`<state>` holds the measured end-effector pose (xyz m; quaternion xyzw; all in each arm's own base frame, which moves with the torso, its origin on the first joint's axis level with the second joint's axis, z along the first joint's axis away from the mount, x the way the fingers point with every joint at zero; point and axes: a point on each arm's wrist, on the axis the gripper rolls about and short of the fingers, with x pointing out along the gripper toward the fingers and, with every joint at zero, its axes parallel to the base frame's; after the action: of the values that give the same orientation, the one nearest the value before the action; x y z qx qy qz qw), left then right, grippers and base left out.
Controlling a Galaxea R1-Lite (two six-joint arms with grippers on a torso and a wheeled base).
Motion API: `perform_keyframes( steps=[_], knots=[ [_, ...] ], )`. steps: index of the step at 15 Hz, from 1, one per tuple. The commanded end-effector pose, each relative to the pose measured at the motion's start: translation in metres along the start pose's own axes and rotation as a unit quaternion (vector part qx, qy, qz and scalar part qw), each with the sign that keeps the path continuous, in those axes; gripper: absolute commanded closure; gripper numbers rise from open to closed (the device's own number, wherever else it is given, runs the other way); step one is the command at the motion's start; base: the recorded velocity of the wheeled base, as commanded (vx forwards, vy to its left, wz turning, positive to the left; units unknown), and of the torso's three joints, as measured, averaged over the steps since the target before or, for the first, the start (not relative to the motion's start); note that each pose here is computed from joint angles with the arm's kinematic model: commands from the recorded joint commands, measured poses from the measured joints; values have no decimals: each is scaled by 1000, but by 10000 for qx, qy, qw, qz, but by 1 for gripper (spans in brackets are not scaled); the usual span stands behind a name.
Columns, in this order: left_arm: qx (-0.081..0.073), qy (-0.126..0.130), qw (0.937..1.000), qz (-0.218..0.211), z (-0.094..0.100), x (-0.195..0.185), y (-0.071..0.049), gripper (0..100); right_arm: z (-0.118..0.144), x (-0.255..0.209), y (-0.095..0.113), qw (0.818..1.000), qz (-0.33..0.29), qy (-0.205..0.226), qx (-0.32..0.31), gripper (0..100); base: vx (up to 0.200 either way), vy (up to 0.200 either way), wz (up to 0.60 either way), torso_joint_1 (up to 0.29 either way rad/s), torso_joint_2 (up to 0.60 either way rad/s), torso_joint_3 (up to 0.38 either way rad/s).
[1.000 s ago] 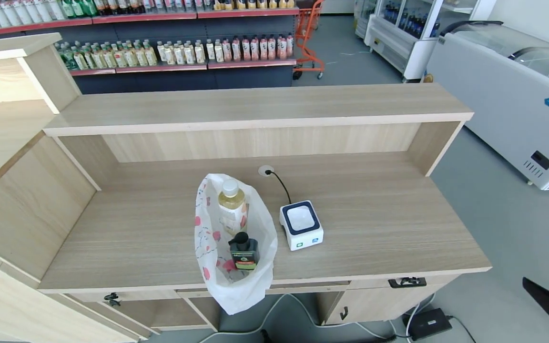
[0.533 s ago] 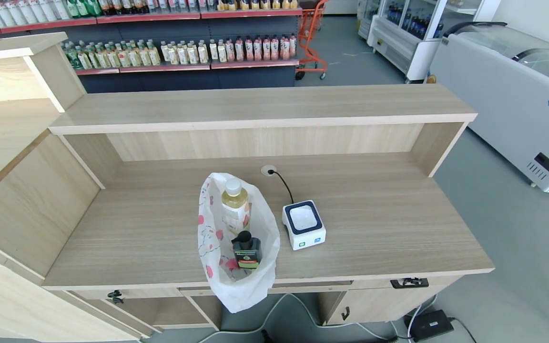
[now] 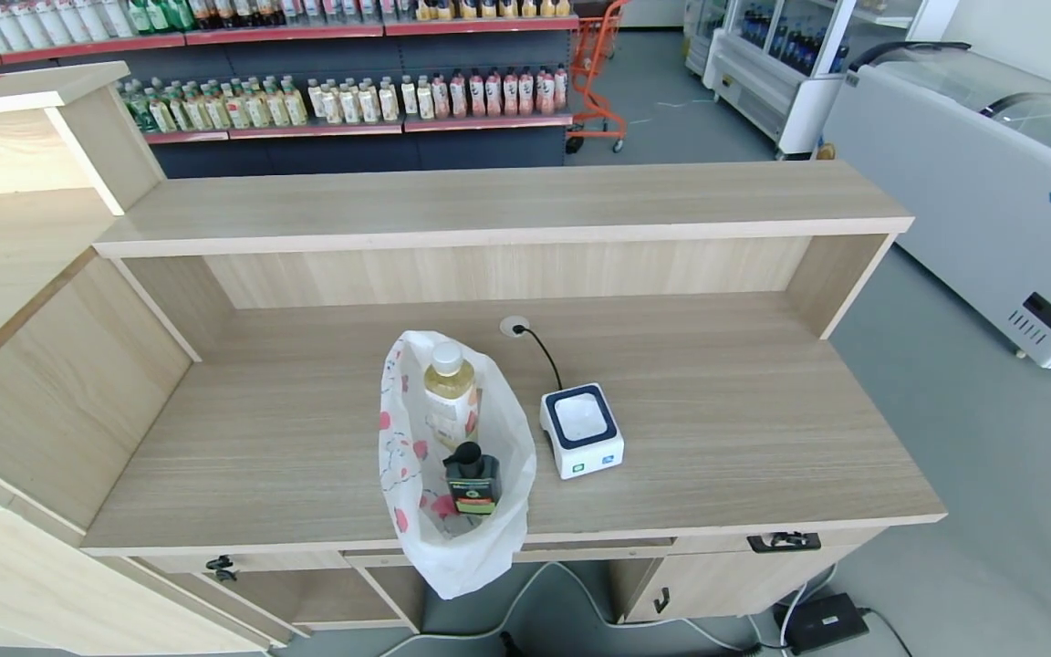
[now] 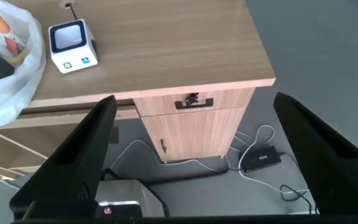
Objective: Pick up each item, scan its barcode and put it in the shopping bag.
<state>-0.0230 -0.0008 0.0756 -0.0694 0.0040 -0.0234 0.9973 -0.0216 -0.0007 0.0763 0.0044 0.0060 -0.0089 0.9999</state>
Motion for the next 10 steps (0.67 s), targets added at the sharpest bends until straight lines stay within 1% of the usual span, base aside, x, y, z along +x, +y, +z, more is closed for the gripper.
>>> perform_keyframes(
  steps=[1, 10],
  knots=[
    [-3, 0, 10000, -2, 0, 0, 0, 0, 0, -1, 0, 10000, 5, -84, 49, 0, 0, 0, 0, 0, 0, 0],
    [-3, 0, 10000, -2, 0, 0, 0, 0, 0, -1, 0, 10000, 5, -84, 49, 0, 0, 0, 0, 0, 0, 0]
  ],
)
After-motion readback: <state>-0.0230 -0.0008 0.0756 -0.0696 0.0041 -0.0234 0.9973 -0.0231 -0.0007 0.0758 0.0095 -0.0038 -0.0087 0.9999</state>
